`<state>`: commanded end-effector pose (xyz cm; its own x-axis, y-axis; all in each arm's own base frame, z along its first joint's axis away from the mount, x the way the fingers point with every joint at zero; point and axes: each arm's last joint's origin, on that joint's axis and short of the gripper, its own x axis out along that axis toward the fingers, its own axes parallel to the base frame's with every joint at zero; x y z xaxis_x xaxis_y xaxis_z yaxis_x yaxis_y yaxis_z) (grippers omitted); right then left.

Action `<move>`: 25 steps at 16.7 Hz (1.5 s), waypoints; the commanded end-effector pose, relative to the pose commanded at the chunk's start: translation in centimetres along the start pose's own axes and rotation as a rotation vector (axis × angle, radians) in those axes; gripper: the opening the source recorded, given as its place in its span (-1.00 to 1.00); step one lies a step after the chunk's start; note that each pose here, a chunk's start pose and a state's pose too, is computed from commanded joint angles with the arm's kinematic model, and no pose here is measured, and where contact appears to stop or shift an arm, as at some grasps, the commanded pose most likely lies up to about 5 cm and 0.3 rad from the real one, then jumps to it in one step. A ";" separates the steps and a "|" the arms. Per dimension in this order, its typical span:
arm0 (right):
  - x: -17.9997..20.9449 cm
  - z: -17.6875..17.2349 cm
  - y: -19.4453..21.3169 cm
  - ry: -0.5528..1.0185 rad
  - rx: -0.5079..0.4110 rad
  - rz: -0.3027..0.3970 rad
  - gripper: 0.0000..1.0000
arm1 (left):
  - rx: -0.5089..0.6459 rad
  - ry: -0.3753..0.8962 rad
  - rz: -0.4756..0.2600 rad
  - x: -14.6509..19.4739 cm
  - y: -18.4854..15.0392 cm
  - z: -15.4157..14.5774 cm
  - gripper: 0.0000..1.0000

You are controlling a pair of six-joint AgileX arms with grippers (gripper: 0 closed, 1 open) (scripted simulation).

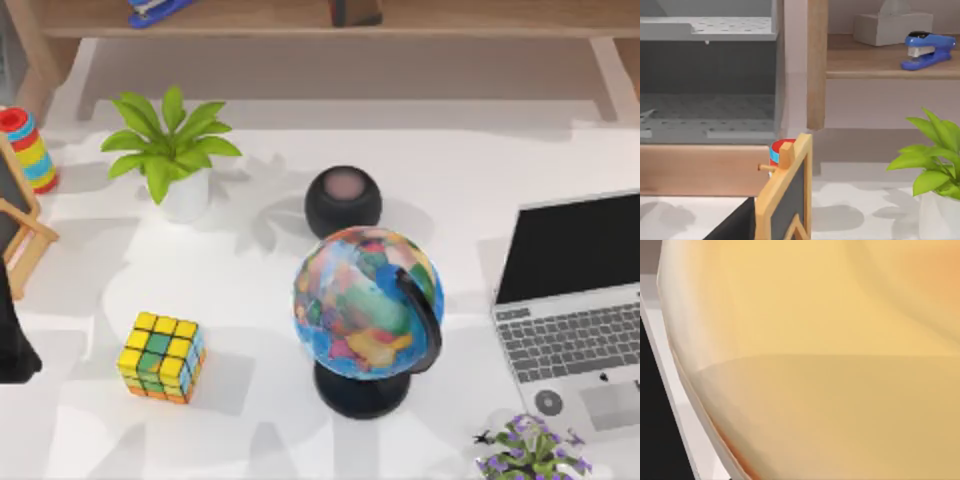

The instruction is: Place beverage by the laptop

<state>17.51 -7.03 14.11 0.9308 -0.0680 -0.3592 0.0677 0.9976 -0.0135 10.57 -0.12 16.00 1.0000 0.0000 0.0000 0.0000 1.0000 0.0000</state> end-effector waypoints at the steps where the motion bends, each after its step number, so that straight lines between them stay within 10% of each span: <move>1: -0.6 -0.1 0.1 0.011 0.000 -0.002 -1.00 | 0.000 0.000 0.000 0.0 0.0 0.0 1.00; 25: -2.1 -2.1 1.0 0.034 0.019 0.034 -1.00 | 0.000 0.000 0.000 0.0 0.0 0.0 1.00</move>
<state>14.88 -5.91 12.88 0.9199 -0.0337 -0.3906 0.0437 0.9989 0.0168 10.57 -0.12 16.00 1.0000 0.0000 0.0000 0.0000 1.0000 0.0000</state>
